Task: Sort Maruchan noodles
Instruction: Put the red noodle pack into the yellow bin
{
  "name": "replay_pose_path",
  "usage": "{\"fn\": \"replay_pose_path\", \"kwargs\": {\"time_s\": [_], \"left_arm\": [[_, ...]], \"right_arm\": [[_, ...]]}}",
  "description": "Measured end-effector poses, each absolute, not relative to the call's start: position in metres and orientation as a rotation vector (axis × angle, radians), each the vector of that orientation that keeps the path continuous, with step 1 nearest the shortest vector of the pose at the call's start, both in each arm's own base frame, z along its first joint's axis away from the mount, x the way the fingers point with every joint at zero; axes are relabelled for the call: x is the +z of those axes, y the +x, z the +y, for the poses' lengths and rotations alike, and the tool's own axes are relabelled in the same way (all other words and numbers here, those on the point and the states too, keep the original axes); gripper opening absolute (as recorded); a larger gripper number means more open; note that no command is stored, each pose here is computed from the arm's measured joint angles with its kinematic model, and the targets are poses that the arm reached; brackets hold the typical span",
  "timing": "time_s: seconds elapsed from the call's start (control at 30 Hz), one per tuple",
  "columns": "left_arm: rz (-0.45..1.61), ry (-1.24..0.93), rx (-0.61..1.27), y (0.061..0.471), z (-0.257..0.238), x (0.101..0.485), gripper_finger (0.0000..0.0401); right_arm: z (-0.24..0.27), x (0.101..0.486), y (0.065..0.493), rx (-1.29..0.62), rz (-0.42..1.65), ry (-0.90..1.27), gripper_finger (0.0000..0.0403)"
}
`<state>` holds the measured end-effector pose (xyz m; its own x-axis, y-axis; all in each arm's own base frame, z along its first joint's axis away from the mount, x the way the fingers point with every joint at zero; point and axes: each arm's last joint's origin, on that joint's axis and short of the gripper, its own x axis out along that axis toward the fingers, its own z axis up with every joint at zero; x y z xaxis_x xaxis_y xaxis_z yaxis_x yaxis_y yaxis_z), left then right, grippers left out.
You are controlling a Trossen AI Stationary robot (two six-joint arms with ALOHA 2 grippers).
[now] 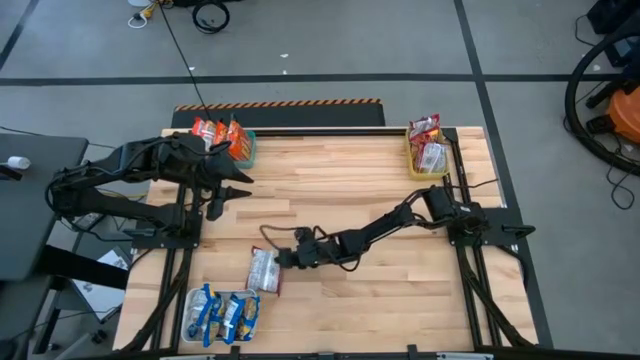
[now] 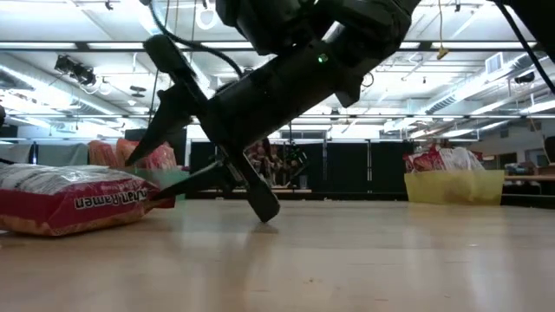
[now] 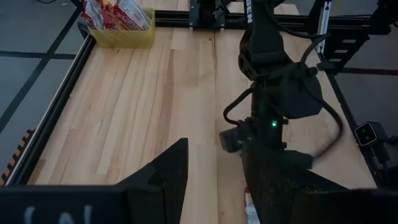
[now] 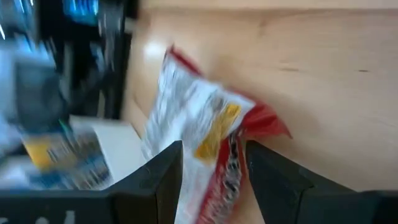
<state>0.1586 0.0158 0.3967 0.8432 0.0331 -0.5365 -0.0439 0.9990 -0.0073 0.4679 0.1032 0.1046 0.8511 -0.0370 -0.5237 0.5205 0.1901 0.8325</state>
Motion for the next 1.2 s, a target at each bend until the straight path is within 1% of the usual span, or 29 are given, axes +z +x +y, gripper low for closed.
{"fn": "replay_pose_path", "kwargs": {"time_s": [0.13, 0.2, 0.27, 0.37, 0.43, 0.53, 0.67, 0.73, 0.83, 0.97, 1.07, 1.2], "left_arm": [[0.566, -0.019, 0.041, 0.159, 0.016, 0.397, 0.0156], [0.566, -0.020, 0.040, 0.159, 0.016, 0.397, 0.0156], [0.565, -0.019, 0.040, 0.159, 0.016, 0.397, 0.0156], [0.563, -0.019, 0.041, 0.159, 0.016, 0.397, 0.0156], [0.556, -0.018, 0.040, 0.159, 0.016, 0.398, 0.0156], [0.550, -0.018, 0.040, 0.159, 0.016, 0.398, 0.0156], [0.549, -0.018, 0.041, 0.160, 0.016, 0.398, 0.0156], [0.548, -0.018, 0.041, 0.160, 0.016, 0.398, 0.0156], [0.548, -0.018, 0.041, 0.160, 0.016, 0.398, 0.0156], [0.542, -0.017, 0.041, 0.160, 0.016, 0.399, 0.0156], [0.532, -0.016, 0.041, 0.160, 0.016, 0.399, 0.0156], [0.521, -0.015, 0.041, 0.161, 0.016, 0.400, 0.0156]], "right_arm": [[0.105, 0.108, 0.471, -0.328, 0.559, 1.105, 0.0181], [0.105, 0.110, 0.471, -0.319, 0.625, 0.978, 0.0181], [0.106, 0.118, 0.473, -0.280, 0.651, 0.828, 0.0181], [0.107, 0.143, 0.477, -0.169, 0.622, 0.604, 0.0181], [0.104, 0.154, 0.477, -0.127, 0.601, 0.497, 0.0181], [0.092, 0.157, 0.478, -0.100, 0.601, 0.350, 0.0181], [0.080, 0.159, 0.481, 0.003, 0.600, 0.102, 0.0181], [0.075, 0.152, 0.483, 0.056, 0.617, 0.008, 0.0181], [0.069, 0.139, 0.483, 0.134, 0.647, -0.080, 0.0180], [0.057, 0.128, 0.482, 0.174, 0.717, -0.072, 0.0169], [0.052, 0.120, 0.478, 0.237, 0.788, -0.069, 0.0152], [0.053, 0.112, 0.477, 0.310, 0.805, -0.137, 0.0120]]}}
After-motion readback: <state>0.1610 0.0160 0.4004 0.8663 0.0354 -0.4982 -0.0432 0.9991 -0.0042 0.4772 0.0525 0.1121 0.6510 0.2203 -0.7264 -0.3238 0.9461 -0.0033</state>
